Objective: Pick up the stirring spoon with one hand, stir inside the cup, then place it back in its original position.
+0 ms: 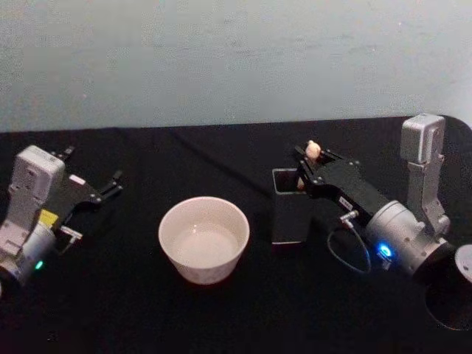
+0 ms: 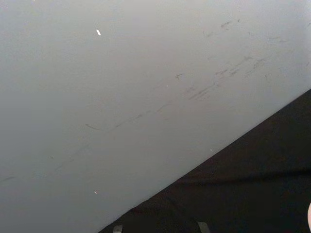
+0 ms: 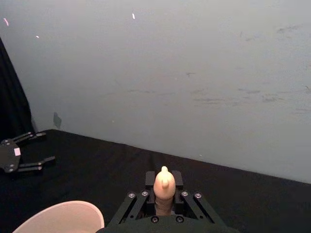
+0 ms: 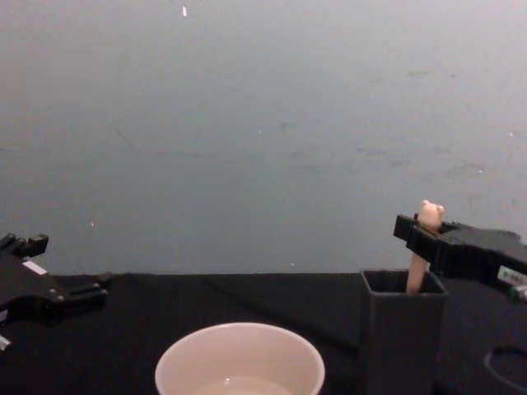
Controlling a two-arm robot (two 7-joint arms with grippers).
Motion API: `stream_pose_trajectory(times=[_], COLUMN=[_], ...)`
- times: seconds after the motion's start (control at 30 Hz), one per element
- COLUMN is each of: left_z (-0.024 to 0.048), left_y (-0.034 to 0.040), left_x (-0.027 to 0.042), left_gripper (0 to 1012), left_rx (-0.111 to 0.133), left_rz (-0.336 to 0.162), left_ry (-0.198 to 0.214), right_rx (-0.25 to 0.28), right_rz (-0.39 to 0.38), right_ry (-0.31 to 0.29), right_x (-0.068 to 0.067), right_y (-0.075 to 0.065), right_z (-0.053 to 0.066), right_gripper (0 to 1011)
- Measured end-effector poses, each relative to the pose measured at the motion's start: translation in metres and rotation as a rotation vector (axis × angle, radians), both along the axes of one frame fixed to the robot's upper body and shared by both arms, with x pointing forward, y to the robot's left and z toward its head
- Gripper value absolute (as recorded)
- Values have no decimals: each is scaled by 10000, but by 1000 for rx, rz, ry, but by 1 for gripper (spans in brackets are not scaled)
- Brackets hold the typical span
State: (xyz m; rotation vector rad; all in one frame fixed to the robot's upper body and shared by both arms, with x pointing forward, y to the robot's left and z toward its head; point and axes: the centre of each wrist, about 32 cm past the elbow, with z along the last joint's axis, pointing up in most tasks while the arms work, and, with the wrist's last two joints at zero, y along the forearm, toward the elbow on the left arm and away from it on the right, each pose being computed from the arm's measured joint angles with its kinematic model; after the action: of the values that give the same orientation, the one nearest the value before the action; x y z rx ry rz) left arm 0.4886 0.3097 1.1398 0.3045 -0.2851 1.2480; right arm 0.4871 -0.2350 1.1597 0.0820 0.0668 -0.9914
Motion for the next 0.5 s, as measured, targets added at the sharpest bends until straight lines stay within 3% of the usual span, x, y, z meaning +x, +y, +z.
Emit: stream_pose_trajectory(times=[0.5], left_z=[0], left_y=[0], left_x=[0], left_gripper=[1001], left_rx=[0], left_rz=[0], left_ry=[0], right_rx=[-9], right_rz=[-16], right_ry=[38], right_x=[-6], right_y=[1], right_z=[-70], right_gripper=[209])
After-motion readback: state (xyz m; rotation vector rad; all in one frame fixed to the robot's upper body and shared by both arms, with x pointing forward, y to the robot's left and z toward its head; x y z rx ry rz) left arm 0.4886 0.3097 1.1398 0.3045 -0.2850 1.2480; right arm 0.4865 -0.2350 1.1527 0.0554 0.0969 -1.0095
